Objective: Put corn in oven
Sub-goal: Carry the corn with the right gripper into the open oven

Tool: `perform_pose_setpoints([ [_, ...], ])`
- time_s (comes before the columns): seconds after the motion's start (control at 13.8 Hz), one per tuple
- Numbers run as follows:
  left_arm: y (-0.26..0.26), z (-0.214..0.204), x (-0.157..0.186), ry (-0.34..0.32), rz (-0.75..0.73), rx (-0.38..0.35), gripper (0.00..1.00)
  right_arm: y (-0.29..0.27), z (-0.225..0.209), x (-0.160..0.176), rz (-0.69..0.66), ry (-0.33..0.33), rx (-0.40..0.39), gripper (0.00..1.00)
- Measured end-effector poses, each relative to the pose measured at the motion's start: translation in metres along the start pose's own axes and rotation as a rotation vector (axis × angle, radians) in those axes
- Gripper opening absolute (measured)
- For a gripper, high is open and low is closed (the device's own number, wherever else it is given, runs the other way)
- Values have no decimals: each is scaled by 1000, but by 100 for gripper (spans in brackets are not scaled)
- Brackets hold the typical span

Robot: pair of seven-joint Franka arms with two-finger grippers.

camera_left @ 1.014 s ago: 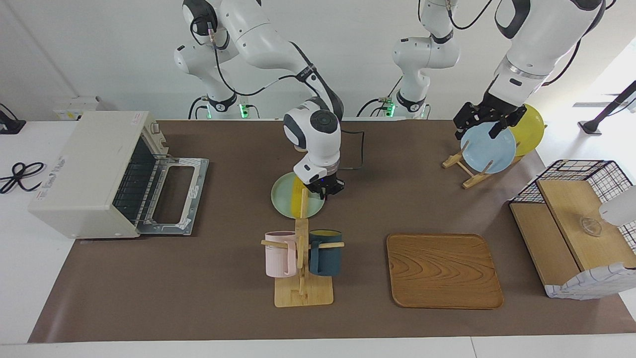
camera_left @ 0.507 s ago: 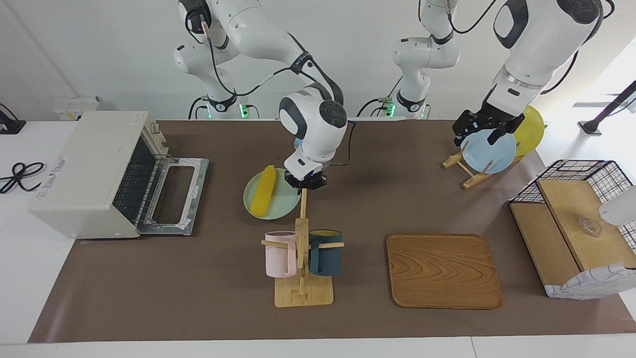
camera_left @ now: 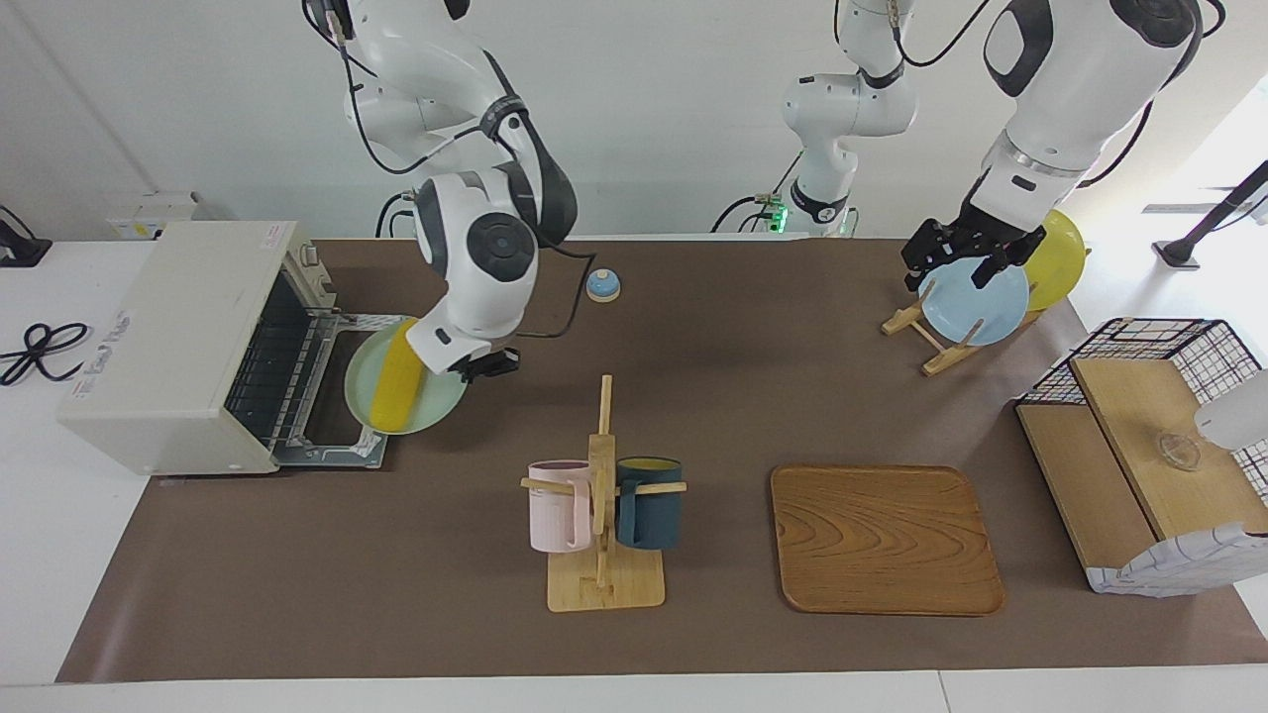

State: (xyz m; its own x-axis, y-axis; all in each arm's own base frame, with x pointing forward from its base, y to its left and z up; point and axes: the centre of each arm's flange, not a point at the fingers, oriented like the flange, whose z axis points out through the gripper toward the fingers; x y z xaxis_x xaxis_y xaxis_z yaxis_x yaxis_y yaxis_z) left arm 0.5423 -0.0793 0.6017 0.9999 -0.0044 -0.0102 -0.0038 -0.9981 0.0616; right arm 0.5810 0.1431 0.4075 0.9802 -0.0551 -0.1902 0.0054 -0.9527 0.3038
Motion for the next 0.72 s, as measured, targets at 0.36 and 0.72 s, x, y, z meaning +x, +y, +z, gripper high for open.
perform_pose_setpoints([
  [0.36,-3,0,1,5,57,26,100,83,36,-11,-38,-65,-13,3],
  [0.72,-3,0,1,8,68,45,100,124,82,-12,-49,-46,14,3],
])
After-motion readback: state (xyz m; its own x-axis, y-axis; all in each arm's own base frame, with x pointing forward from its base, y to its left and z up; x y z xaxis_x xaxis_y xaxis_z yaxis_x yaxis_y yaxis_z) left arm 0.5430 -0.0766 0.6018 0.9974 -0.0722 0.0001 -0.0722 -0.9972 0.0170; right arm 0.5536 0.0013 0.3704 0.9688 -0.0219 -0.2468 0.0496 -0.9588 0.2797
